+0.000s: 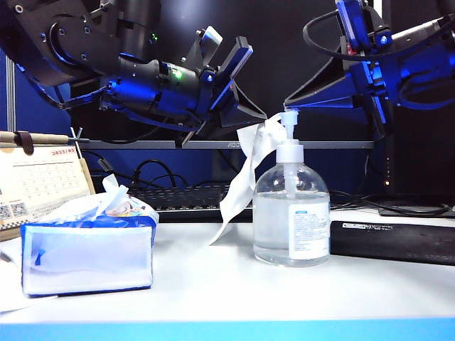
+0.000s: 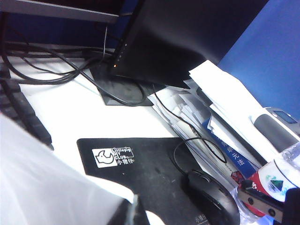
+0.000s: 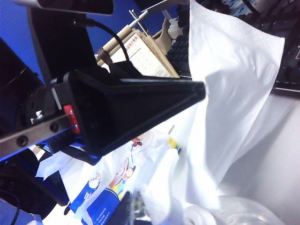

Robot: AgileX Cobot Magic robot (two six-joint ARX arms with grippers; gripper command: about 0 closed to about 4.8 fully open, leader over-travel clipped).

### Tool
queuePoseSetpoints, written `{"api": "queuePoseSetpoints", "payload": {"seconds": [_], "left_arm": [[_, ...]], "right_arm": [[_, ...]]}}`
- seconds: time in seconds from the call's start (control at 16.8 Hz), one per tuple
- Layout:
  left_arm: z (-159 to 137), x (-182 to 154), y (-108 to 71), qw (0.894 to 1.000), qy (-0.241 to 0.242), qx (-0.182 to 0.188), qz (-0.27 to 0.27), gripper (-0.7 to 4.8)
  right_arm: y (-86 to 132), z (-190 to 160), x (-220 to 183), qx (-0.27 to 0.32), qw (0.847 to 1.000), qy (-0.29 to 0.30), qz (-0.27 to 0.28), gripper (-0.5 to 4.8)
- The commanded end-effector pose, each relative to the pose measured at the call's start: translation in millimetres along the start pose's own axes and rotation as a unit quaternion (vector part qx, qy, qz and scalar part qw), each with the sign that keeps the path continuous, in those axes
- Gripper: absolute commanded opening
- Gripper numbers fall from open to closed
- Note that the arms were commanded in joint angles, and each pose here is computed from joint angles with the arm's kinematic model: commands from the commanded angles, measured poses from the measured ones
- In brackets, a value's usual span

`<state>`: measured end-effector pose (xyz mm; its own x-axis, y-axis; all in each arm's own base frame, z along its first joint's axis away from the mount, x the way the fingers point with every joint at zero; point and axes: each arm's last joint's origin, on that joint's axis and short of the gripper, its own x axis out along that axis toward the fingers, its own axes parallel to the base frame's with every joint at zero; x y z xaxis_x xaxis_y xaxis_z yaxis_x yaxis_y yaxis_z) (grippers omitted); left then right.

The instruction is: Pull out a tissue from the tissue dispenser, then press the switch of the alcohol sanitizer bottle to drop some sanitizer on the paper tissue, and finally place the treated tissue on the table.

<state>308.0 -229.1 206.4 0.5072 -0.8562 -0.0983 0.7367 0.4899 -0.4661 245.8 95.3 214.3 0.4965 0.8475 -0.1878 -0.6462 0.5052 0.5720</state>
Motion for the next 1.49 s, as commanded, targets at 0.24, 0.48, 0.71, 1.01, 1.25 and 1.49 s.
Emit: {"api": "queuePoseSetpoints", "payload": {"seconds": [0.24,0.48,0.71,1.01,1.25,1.49], "left_arm": [[2,0,-1.4,1.000,0.000,0.001,-0.005,-0.06],[2,0,-1.1,1.000,-0.001,0.002,-0.004,-0.06],[2,0,-0.6,1.000,0.000,0.001,-0.003,-0.06],[2,0,-0.6,1.000,0.000,0.001,-0.003,-0.06],[0,1,0.5,1.000,0.002,-0.002,-0.002,-0.06],[-3,2,3.4,1.000,0.005,-0.002,0.001,-0.06]], "right_arm": [[-12,-10,6,0.026,0.999,0.026,-0.023,-0.01],[-14,-15,6,0.035,0.998,0.037,-0.029,-0.01],[-16,-19,6,0.038,0.997,0.054,-0.036,-0.01],[-20,-24,7,0.049,0.996,0.067,-0.044,-0.01],[-24,-33,7,0.058,0.994,0.076,-0.046,-0.01],[-21,-27,8,0.041,0.997,0.056,-0.031,-0.01]]}}
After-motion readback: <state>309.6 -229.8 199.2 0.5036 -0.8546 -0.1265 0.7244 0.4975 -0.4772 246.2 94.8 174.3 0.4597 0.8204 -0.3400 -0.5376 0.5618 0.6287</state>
